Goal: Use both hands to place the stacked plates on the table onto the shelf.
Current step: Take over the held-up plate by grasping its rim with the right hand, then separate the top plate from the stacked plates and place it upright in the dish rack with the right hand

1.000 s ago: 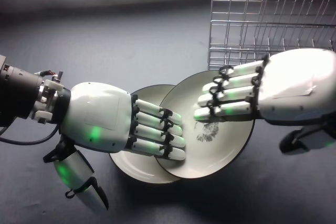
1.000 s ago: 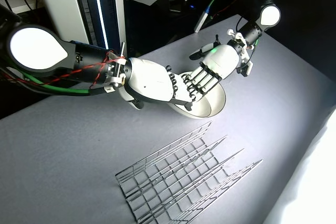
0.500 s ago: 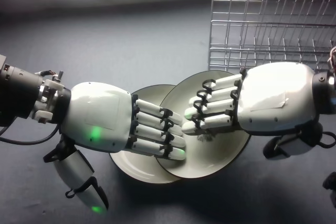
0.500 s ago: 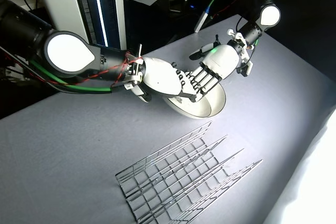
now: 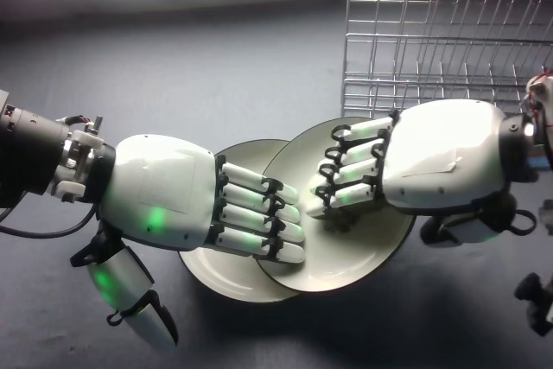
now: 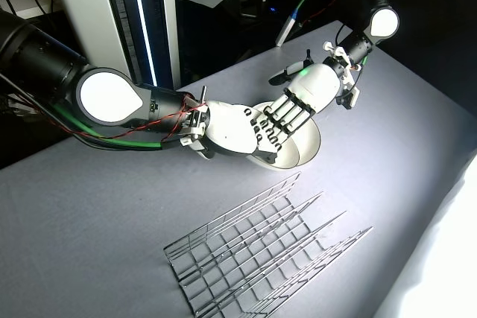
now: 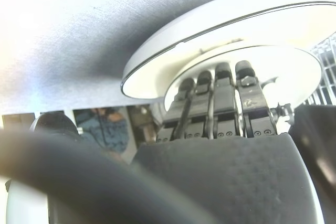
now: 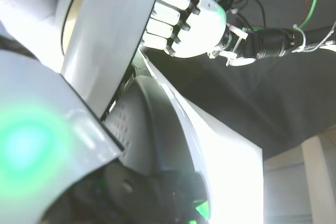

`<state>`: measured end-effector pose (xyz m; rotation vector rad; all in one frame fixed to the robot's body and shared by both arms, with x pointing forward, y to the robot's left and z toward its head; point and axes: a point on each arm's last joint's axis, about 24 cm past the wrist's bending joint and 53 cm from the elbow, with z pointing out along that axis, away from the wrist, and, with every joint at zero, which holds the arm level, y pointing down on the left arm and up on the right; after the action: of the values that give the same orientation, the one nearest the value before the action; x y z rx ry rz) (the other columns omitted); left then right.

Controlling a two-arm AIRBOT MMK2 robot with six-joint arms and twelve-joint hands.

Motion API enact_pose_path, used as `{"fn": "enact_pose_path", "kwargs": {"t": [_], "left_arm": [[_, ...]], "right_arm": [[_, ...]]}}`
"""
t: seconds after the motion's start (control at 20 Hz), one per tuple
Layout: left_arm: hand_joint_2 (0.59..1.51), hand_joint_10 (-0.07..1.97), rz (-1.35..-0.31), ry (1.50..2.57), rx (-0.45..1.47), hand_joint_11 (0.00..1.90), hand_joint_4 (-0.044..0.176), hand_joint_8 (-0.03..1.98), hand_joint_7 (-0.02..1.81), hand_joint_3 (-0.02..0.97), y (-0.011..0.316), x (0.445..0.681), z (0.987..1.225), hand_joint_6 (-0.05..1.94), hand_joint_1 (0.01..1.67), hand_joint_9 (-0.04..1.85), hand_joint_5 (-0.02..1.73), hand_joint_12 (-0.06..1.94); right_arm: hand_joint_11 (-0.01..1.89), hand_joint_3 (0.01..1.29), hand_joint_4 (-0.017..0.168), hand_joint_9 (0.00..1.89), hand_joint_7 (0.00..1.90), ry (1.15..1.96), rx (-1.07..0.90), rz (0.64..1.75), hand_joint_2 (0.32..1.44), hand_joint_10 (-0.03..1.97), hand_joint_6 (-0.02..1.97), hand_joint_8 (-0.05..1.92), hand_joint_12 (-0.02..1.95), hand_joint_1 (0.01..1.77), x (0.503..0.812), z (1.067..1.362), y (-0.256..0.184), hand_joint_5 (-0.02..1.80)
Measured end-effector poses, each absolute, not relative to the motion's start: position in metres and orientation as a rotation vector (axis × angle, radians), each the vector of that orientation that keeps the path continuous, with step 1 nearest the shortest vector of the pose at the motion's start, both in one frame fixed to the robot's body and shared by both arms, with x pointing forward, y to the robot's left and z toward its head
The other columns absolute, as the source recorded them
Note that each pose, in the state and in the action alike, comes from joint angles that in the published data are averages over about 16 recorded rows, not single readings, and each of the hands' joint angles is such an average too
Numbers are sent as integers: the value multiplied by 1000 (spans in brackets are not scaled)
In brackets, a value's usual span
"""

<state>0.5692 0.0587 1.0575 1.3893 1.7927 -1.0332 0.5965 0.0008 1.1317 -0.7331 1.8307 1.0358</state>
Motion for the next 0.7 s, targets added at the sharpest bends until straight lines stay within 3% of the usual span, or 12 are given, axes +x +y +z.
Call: {"fn": "enact_pose_path", "kwargs": {"t": [0.35,0.7], "left_arm": [[998,7,-1036,1800,1367,16,-9,-19,-10,8,61,573,1062,-39,13,18,-19,9],[1000,7,-1012,1798,1310,16,-3,-3,3,8,73,582,1082,-21,14,21,-12,9]], "right_arm": [[223,14,-2,519,523,1805,-748,1060,1032,28,67,0,990,1259,596,1136,10,516],[543,13,-7,756,790,1774,-754,1079,1025,342,253,153,1080,1260,596,1146,13,734]]}}
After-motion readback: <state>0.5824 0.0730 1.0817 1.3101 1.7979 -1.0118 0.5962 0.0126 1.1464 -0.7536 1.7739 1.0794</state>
